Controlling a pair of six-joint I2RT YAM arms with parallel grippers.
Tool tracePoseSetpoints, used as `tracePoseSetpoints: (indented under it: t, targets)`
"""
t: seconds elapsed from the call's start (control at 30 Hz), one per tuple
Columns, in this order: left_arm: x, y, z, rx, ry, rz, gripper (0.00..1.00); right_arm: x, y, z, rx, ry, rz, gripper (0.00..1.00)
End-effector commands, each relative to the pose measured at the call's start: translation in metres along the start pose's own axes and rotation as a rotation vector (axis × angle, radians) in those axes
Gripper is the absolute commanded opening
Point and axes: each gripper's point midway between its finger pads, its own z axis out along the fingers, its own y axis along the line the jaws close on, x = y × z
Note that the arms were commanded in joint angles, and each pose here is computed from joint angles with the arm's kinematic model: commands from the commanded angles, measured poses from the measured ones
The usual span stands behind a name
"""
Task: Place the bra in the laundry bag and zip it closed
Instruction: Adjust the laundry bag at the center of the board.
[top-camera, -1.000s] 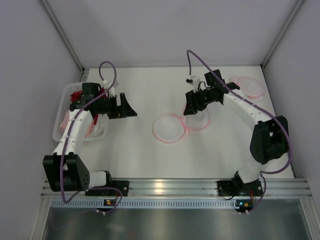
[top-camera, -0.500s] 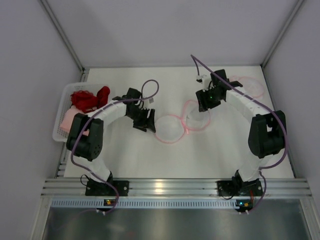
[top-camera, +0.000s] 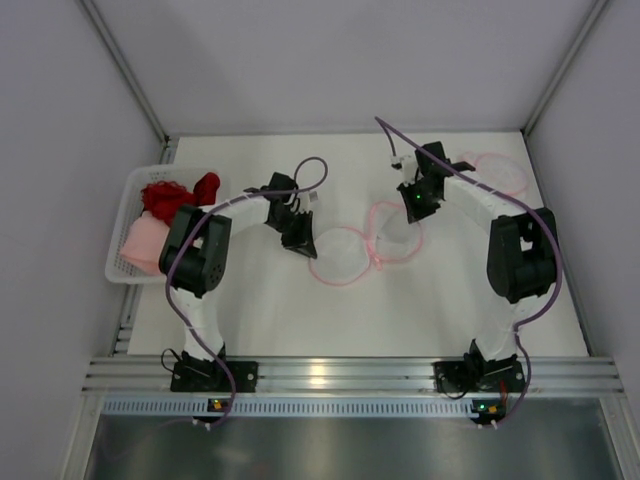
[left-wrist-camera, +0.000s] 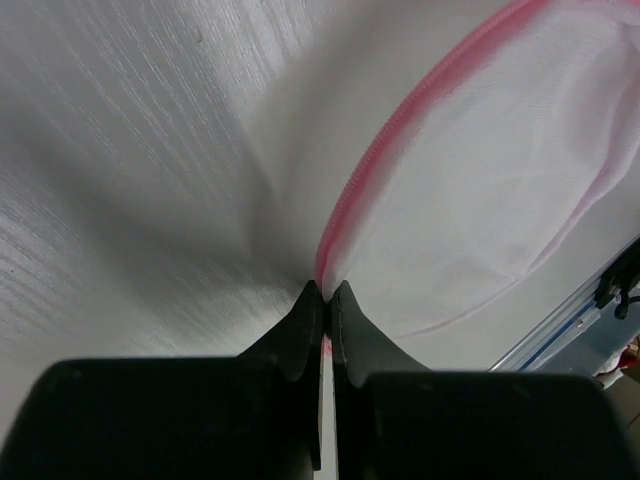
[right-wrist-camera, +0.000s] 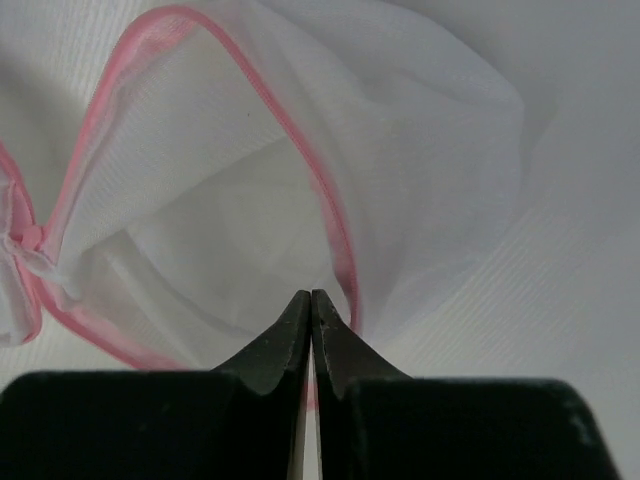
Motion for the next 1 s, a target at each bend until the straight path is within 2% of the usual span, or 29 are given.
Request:
tracePoseSetpoints:
  t: [0.0,0.23,0.33,0.37,0.47,0.53,0.67,0.83,0.87,0.9,0.93,0.97]
  targets:
    - [-0.03,-0.013,-0.014,0.001,-0.104,0.049,0.0,-0.026,-0.01,-0.012,0.035,-0.071,0.004,0.01]
    - [-0.054,-0.039,-0.081,-0.03,-0.3,0.173,0.0,-0.05,-0.013,-0.049,0.075,-0.187,0.007,0.0]
    - [-0.053,-0.044,-0.094,-0.039,-0.329,0.196,0.0,-0.053,-0.019,-0.048,0.101,-0.183,-0.003,0.31]
    - [-0.052,-0.045,-0.094,-0.038,-0.324,0.195,0.0,-0.053,-0.02,-0.045,0.104,-0.173,-0.005,0.45]
    - [-0.046,-0.039,-0.088,-0.044,-0.288,0.181,0.0,-0.049,-0.02,-0.032,0.096,-0.141,0.005,0.56]
    - [-0.044,-0.038,-0.086,-0.047,-0.282,0.177,0.0,-0.047,-0.015,-0.023,0.061,-0.125,0.016,0.56]
    - [-0.046,-0.037,-0.086,-0.047,-0.283,0.183,0.0,-0.046,-0.009,-0.007,0.032,-0.114,0.031,0.53]
    - [-0.048,-0.037,-0.087,-0.051,-0.287,0.186,0.0,-0.043,-0.014,0.017,0.054,-0.076,0.032,0.38]
    - [-0.048,-0.037,-0.088,-0.052,-0.29,0.188,0.0,-0.042,-0.018,0.018,0.076,-0.071,0.032,0.32]
    - [-0.049,-0.037,-0.088,-0.055,-0.292,0.192,0.0,-0.042,-0.02,0.018,0.081,-0.068,0.027,0.19]
    - [-0.051,-0.039,-0.091,-0.058,-0.301,0.199,0.0,-0.044,-0.019,0.014,0.085,-0.075,0.025,0.12]
    - [-0.052,-0.04,-0.096,-0.066,-0.31,0.204,0.0,-0.046,-0.02,0.009,0.089,-0.084,0.026,0.0]
